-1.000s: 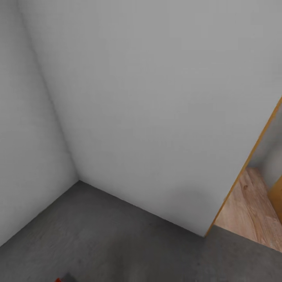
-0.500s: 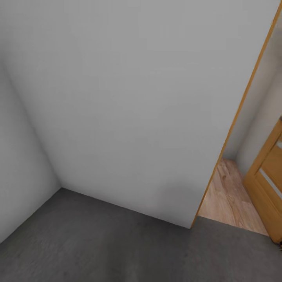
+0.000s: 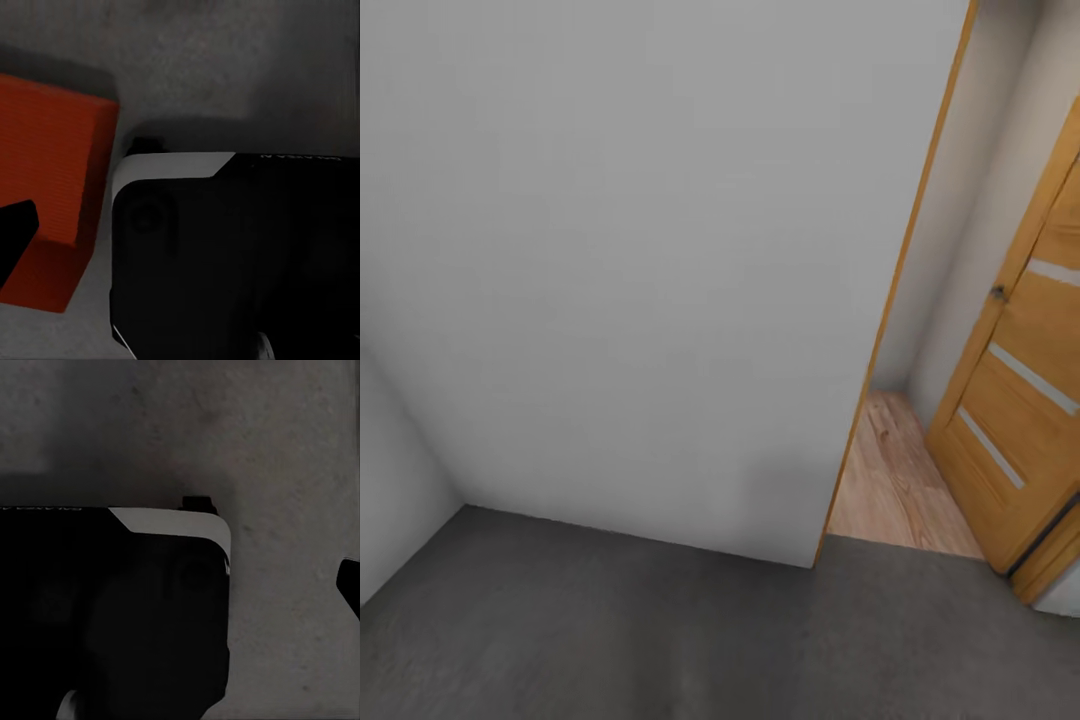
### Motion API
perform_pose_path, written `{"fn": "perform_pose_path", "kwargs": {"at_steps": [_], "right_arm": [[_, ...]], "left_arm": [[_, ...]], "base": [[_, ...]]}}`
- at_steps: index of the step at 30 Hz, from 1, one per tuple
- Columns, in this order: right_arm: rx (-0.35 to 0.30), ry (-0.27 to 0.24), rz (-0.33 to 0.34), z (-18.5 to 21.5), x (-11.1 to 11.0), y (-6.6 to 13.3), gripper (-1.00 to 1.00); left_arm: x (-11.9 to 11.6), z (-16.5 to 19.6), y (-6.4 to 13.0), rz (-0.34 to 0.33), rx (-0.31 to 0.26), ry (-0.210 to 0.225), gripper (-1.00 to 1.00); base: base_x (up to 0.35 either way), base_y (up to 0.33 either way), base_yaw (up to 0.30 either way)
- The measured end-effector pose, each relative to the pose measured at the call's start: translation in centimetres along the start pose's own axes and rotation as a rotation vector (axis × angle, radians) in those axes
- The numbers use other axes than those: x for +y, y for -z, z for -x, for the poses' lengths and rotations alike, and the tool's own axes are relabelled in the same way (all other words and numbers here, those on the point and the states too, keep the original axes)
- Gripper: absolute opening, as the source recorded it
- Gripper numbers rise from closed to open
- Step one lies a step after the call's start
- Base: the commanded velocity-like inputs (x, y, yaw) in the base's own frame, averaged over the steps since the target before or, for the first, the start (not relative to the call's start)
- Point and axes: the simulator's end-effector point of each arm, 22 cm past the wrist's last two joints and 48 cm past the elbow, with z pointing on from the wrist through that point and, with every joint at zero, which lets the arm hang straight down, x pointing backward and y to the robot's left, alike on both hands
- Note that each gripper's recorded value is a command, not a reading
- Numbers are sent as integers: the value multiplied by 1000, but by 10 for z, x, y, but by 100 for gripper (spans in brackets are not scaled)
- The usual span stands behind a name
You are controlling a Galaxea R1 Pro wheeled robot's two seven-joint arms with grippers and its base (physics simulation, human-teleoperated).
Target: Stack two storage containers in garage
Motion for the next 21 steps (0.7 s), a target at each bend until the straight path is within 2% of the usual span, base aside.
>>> {"fn": "perform_pose_path", "kwargs": {"at_steps": [21], "right_arm": [[-7,-2,-3,2,-1,0,100]], "left_arm": [[-1,0,0,-1,0,0,100]], "base": [[0,0,-290]]}}
